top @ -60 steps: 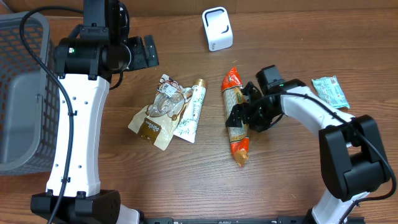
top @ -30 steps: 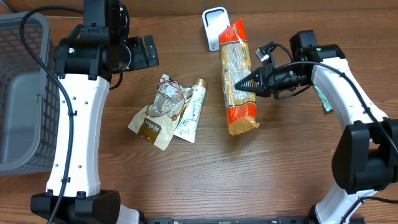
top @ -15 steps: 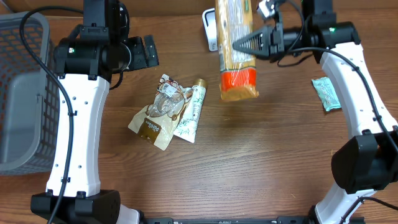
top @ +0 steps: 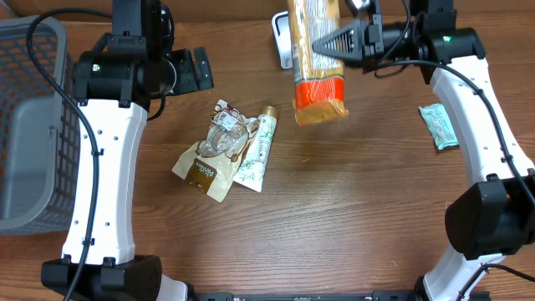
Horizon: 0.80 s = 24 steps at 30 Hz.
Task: Scan the item barcode
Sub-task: 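Lift the spaghetti pack with the right gripper toward the white scanner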
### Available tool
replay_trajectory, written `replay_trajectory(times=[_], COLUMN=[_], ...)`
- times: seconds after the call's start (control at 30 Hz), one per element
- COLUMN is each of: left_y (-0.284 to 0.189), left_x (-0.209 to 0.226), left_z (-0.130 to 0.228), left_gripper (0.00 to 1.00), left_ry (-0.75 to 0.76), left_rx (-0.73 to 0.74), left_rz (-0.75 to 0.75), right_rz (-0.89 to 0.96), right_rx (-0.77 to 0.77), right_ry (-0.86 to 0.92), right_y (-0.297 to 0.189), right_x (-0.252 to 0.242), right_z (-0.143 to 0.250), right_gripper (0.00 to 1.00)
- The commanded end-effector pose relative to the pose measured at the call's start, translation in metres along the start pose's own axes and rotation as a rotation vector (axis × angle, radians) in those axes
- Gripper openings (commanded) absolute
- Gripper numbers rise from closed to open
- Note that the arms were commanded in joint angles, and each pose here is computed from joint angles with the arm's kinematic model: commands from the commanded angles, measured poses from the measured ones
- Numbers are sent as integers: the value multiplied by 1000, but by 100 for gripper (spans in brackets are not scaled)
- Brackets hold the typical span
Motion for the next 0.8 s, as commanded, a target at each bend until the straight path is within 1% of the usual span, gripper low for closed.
replay_trajectory(times=[0.0,0.1,0.2,0.3,0.4,0.47,0.57,0.67,0.77], left_y=[0,0,0,0,0,0,0,0,0], left_x=[2,2,2,2,2,2,2,2,2], left_z=[0,0,0,0,0,0,0,0,0], left_gripper=[100,100,100,100,100,100,99,100,100], left_ry=[18,18,18,18,18,18,18,18,18], left_rx=[-5,-5,-5,-5,-5,-5,-5,-5,-5], left_rz=[-12,-12,-12,-12,-12,-12,-12,-13,-12], right_rz=[-75,-32,83,332,593,733,964,1182,1357], right_rx=[40,1,-64,-98,-60,-26,31,127,169], right_ry=[-113,-199,-198,-122,-74,-81,-167,-332,-489], right_y=[11,21,26,27,27,27,20,19,24], right_x=[41,44,28,-6,-33,-44,-51,-56,-58], right_z=[-14,-25,-27,-15,3,12,15,15,7], right_gripper=[4,4,4,4,4,4,4,4,4])
Point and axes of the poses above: each gripper's point midway between its finger pads, its own y axis out along the fingers, its own x axis along the line the jaws close on, z = x × y, the point moved 7 cm from there along -y, back along the fingers, and after that the axes turned 10 degrees about -y, right-handed, at the moved point
